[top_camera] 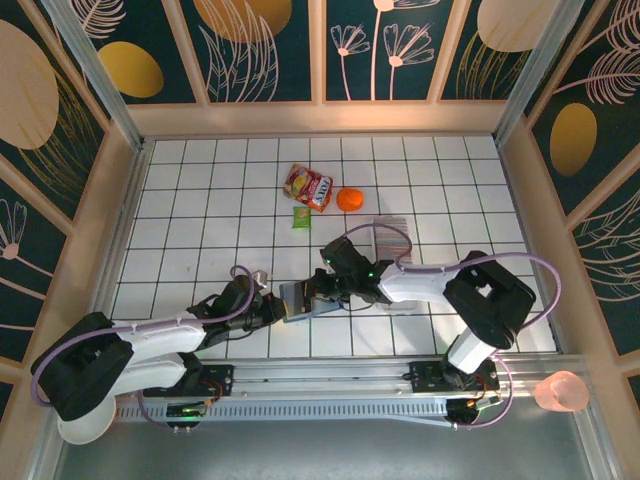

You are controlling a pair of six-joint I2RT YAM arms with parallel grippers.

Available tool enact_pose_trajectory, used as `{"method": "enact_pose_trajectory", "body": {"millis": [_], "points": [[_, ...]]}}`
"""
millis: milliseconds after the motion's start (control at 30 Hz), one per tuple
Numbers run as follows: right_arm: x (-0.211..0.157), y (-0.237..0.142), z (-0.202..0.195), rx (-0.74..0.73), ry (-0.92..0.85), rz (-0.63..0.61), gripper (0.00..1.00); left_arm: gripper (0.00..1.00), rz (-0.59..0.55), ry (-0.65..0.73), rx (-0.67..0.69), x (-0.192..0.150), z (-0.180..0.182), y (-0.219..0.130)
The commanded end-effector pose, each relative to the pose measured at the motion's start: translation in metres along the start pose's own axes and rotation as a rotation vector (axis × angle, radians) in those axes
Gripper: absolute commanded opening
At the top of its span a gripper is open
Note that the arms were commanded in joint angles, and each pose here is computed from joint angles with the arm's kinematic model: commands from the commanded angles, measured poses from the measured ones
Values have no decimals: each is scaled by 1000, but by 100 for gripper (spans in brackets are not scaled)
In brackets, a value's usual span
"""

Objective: Put the credit cards into the card holder

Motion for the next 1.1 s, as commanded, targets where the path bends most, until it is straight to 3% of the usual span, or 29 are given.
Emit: {"method": "enact_pose_trajectory", "body": {"millis": [0,100,367,533,1067], "points": [[-17,9,-17,-111,-26,67,4,8,6,25,-38,1,-11,0],[-13,6,-21,-164,-49,60,11,8,4,25,-39,2,-11,-1],[-9,3,-26,-232,-77,49,11,8,-4,26,-38,2,-11,-2],[-7,3,-29,-261,-81,41,30,8,-5,25,-38,3,-12,-2],[-2,11,-21,-268,-112,40,26,7,-6,25,-35,4,-12,-1]]}}
Point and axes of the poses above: each hand's point on the last joint's axis, 136 mm out from that joint toward the fingers, its own y axis out along the fingers, its own z axis along the line the jaws close on, x = y × z, the point moved 3 cm from there along -y, back along the fingers, and after that the axes turned 1 degree about -y, right-handed, at the moved point
